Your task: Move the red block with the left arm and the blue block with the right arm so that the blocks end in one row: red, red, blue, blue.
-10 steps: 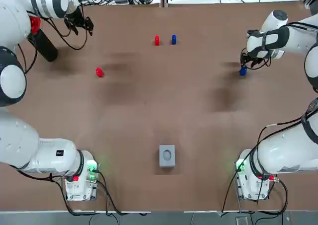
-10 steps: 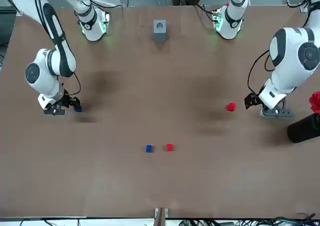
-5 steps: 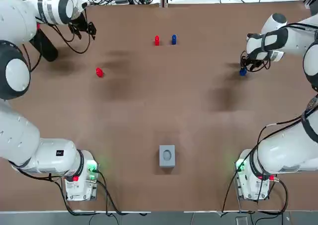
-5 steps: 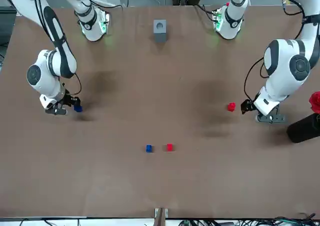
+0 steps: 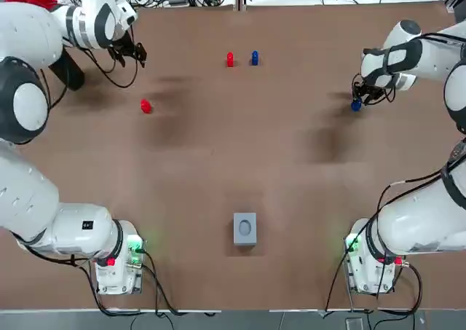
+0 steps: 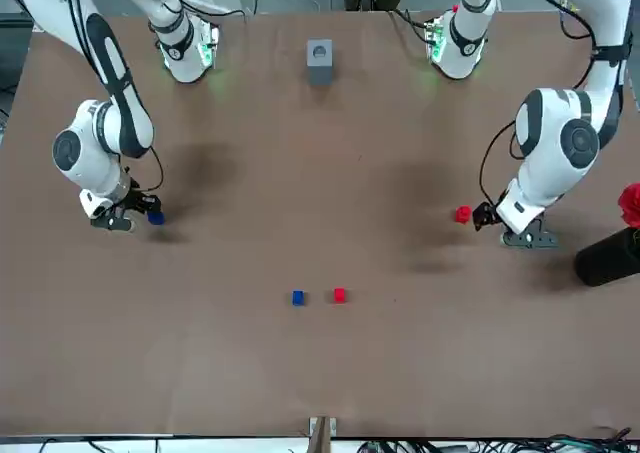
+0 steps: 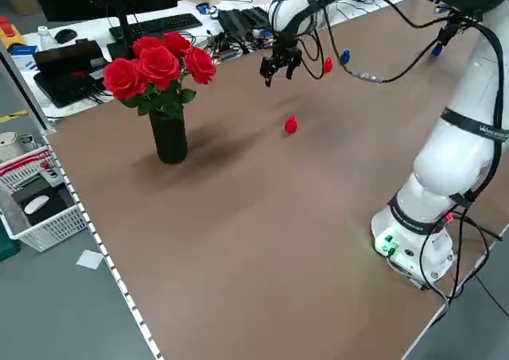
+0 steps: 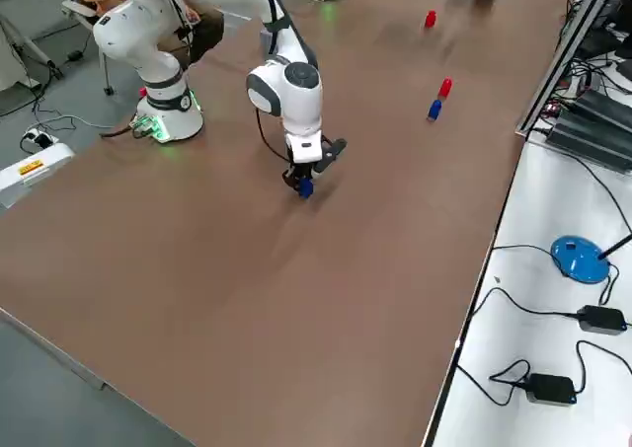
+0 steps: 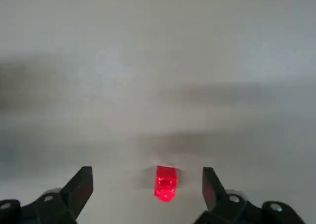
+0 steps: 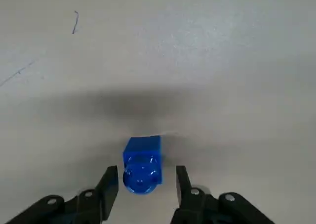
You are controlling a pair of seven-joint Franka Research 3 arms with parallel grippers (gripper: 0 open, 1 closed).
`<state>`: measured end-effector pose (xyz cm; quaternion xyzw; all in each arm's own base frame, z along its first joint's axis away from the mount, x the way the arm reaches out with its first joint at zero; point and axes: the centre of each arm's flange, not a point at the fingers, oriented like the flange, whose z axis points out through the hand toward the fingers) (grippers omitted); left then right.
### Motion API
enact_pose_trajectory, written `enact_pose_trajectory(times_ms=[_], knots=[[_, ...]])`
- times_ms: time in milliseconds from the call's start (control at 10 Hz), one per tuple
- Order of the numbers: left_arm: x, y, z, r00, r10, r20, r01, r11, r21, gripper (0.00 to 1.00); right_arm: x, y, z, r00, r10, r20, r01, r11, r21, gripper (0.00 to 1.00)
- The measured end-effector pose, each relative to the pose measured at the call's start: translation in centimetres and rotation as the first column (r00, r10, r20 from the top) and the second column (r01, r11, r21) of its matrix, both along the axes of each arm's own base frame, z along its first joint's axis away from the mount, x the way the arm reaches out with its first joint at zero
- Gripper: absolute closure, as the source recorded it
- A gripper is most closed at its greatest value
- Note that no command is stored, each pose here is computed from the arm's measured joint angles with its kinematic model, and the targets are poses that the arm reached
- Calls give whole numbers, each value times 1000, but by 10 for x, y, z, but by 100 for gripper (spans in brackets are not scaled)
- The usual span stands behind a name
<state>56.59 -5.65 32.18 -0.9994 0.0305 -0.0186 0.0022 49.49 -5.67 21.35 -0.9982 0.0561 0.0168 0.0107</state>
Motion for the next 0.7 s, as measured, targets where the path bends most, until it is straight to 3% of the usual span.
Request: enact_pose_trajectory(times_ms=[700], knots=[[-51,-4,-70,1000,-4,22,5,1000,-9,2,2,0,1,1000,-4,19,4,1000,0,54]])
